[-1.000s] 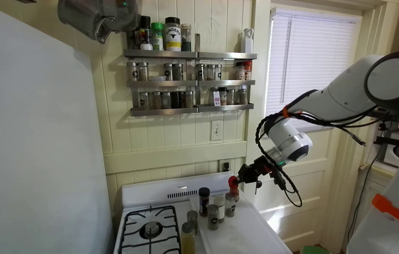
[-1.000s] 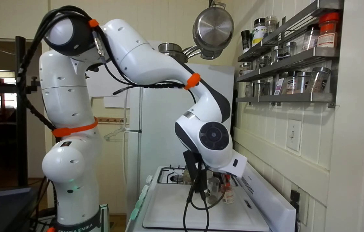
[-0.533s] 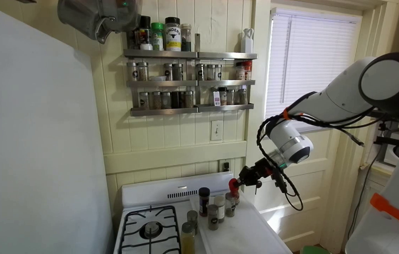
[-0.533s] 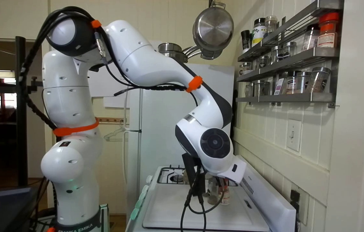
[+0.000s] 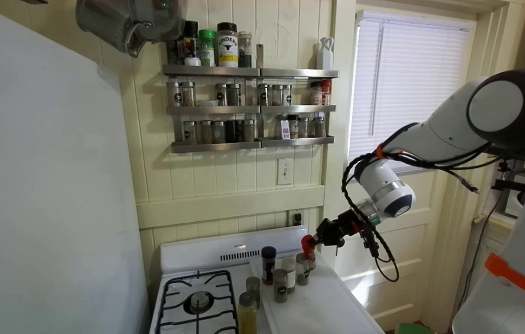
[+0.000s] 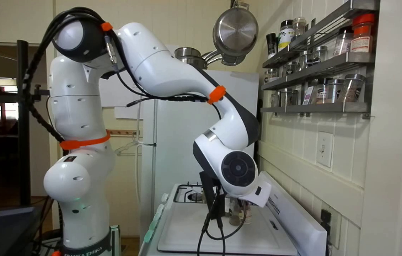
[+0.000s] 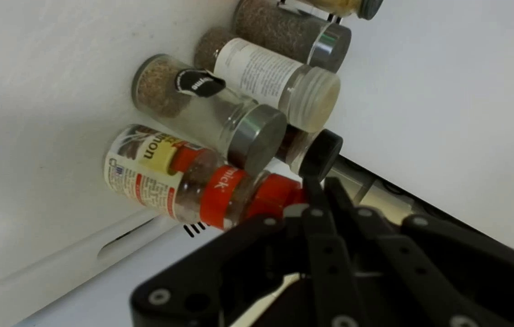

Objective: Close the lid on the red container.

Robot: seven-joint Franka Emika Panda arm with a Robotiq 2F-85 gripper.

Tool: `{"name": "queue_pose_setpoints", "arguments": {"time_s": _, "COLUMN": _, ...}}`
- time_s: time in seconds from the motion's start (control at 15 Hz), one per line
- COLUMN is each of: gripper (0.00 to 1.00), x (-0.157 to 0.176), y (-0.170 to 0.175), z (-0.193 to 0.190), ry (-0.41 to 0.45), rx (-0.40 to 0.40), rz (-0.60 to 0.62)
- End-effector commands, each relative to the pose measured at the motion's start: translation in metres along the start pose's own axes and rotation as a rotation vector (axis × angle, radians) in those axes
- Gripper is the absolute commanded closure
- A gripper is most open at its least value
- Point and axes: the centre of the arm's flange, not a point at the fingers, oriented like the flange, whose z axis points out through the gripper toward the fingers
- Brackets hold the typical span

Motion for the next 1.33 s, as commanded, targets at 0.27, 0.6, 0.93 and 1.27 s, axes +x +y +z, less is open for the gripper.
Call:
{"name": "queue_pose_setpoints", "arguments": {"time_s": 0.27, "gripper": 0.99, "x": -0.006, "y": 0.02, "z": 0.002, "ry": 0.006, "rx": 0.055, "rz": 0.05}}
{"name": "queue_pose_setpoints", "arguments": {"time_s": 0.6, "gripper": 0.99, "x": -0.007, "y": 0.029, "z": 0.005, "ry": -0.009, "rx": 0.037, "rz": 0.061}}
{"name": "queue_pose_setpoints", "arguments": {"time_s": 0.93, "gripper": 0.91, "x": -0.007, "y": 0.033, "z": 0.006, "ry": -0.016, "rx": 0.024, "rz": 0.068}}
{"name": "queue_pose_setpoints", "arguments": {"time_s": 1.27, "gripper": 0.53, "x": -0.006, "y": 0.03, "z": 0.004, "ry": -0.014, "rx": 0.012, "rz": 0.065}}
